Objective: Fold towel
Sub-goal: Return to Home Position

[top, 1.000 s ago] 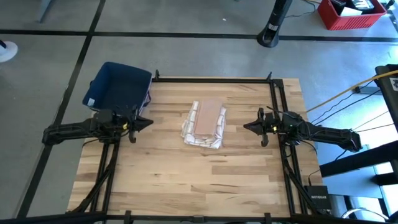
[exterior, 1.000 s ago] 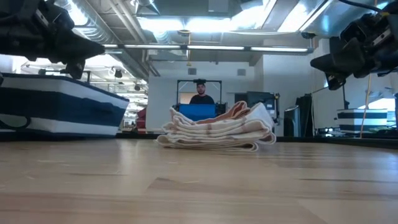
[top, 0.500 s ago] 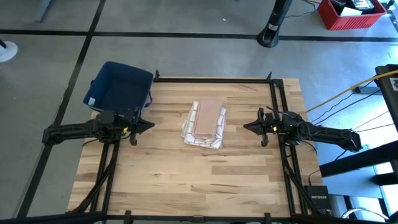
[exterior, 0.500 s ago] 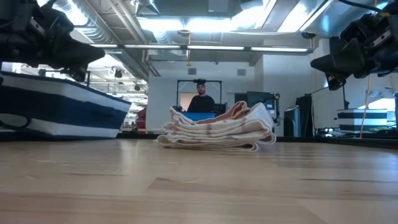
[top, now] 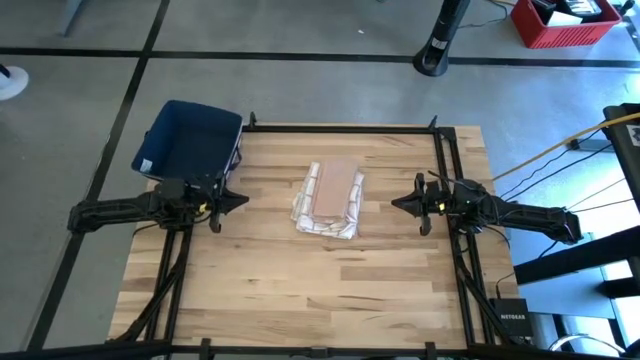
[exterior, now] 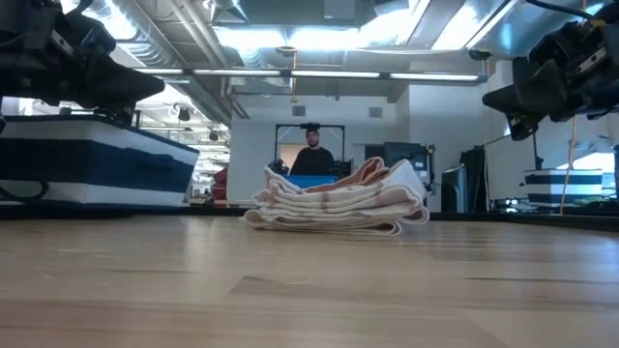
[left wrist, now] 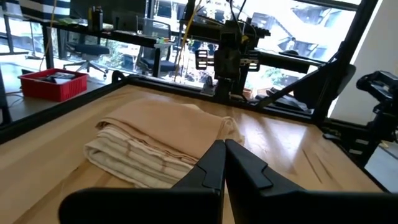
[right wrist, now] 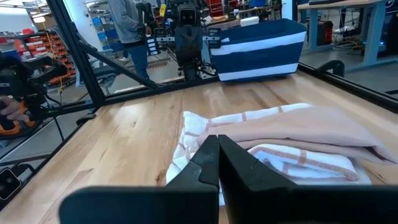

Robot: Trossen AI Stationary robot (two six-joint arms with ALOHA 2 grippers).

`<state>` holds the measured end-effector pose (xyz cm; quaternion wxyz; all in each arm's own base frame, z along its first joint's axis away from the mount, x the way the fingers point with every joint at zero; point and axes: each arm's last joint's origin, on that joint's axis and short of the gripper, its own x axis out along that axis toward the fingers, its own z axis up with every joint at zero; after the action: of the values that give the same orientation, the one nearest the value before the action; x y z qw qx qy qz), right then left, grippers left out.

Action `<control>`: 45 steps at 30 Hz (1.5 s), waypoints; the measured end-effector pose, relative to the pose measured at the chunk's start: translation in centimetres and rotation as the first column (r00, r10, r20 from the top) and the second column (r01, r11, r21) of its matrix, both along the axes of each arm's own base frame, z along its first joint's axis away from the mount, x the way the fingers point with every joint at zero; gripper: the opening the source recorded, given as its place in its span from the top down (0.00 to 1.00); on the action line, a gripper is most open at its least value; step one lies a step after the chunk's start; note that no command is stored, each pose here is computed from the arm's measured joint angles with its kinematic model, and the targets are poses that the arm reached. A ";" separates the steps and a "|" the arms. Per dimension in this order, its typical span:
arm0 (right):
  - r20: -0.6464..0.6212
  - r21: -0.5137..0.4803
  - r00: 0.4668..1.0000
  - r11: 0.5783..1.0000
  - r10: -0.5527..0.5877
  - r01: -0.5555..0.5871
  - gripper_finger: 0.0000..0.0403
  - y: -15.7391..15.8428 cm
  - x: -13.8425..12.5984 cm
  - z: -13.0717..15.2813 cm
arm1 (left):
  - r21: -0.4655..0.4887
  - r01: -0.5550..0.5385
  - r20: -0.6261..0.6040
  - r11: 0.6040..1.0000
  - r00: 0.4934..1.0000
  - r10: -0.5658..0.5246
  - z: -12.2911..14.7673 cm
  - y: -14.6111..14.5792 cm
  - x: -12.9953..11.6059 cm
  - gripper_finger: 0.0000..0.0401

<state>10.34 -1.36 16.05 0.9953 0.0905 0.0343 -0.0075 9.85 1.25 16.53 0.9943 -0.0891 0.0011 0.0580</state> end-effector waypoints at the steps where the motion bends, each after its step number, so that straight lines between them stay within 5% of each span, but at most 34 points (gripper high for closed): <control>1: 0.000 0.000 1.000 1.000 0.000 0.000 0.99 0.0 0.0 0.0 | -0.004 -0.001 0.001 1.000 1.000 0.001 0.0 0.0 0.0 0.99; 45: 0.001 0.036 1.000 0.999 -0.002 0.002 0.99 0.0 0.0 0.0 | -0.007 -0.002 -0.001 1.000 1.000 0.002 0.0 0.0 0.0 0.99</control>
<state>10.34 -1.35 16.04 0.9935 0.1083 0.0341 -0.0077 9.85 1.25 16.51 0.9940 -0.0925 0.0017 0.0589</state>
